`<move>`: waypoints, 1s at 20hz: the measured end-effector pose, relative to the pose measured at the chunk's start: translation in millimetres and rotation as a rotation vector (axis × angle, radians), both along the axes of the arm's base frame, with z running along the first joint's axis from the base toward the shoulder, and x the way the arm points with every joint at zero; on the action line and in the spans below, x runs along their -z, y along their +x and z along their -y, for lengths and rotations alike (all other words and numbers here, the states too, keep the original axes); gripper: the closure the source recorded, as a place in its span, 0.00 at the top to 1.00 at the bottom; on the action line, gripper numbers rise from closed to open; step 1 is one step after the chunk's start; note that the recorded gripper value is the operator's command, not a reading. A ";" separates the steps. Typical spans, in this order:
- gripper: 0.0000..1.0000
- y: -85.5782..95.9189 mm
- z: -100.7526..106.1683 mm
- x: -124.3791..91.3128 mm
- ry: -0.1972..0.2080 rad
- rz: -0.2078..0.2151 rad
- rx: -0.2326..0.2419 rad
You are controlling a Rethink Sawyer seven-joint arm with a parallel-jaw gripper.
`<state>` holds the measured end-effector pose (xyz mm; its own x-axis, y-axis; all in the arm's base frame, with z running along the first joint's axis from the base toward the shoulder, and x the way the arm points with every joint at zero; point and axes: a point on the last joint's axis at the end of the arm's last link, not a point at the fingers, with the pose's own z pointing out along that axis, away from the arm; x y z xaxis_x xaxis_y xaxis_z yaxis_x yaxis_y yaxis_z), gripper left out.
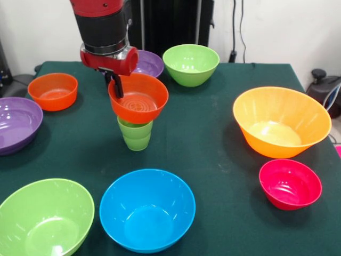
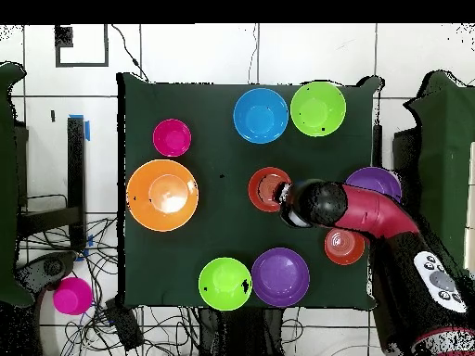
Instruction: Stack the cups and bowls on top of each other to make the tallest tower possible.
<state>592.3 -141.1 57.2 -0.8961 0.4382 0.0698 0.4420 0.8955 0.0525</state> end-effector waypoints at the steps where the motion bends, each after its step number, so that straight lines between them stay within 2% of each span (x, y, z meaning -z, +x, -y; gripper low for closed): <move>1: 0.00 -0.3 1.3 0.0 0.000 0.000 0.002; 20: 0.00 -1.3 3.9 0.3 0.000 -0.001 0.007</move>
